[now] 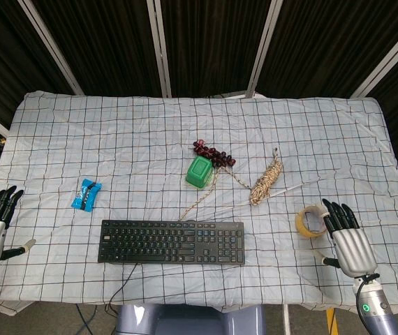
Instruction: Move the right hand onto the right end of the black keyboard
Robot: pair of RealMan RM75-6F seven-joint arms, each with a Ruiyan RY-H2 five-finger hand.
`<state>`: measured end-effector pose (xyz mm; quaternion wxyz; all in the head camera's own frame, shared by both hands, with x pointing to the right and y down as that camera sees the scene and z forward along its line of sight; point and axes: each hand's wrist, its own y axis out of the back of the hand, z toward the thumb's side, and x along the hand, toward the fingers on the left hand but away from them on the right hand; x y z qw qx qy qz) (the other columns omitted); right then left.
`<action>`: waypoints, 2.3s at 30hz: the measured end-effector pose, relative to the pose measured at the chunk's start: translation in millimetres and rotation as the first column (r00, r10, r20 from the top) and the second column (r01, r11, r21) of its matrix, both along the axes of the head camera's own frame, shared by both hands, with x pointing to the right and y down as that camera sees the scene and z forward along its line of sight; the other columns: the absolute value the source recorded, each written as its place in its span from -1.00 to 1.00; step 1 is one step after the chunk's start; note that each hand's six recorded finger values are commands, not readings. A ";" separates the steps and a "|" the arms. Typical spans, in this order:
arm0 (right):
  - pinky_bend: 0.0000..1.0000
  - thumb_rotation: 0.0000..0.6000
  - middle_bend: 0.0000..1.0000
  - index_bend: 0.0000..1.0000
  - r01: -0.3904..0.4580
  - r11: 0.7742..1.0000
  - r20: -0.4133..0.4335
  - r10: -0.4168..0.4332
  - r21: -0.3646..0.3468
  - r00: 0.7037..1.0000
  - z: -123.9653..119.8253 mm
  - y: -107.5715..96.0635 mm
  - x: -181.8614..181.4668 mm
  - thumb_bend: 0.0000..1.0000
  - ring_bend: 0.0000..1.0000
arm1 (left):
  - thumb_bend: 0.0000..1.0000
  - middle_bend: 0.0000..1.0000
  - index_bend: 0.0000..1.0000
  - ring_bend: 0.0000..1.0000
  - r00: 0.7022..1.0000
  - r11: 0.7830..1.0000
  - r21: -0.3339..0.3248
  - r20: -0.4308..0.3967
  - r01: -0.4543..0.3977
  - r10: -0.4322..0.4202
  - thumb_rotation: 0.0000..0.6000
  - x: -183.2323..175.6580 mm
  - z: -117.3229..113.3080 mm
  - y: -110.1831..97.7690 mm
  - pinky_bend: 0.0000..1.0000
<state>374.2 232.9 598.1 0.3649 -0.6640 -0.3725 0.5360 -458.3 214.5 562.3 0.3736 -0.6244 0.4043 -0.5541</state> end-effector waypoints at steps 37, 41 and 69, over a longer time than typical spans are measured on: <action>-0.04 1.00 -0.17 -0.94 0.112 0.993 0.070 -0.109 -0.041 0.992 -1.9 5.1 -17.9 -0.77 -0.17 | -1.00 -1.00 -1.00 -1.00 1.000 1.000 0.001 -0.008 0.015 -0.015 1.00 -2.9 -2.5 1.2 -1.00; 0.25 1.00 0.36 -0.90 0.184 0.983 0.086 -0.182 -0.017 0.979 -6.1 6.3 -27.1 -0.71 0.31 | -1.00 -1.00 -1.00 -1.00 1.000 1.000 0.004 -0.009 0.018 -0.018 1.00 -3.5 -2.7 0.7 -1.00; 0.47 1.00 0.64 -0.94 0.417 0.842 0.146 -0.390 -0.343 0.909 40.9 46.7 -106.1 -0.19 0.66 | -1.00 -1.00 -1.00 -1.00 0.999 0.999 0.023 -0.022 0.030 -0.029 1.00 -6.0 -3.4 -2.8 -1.00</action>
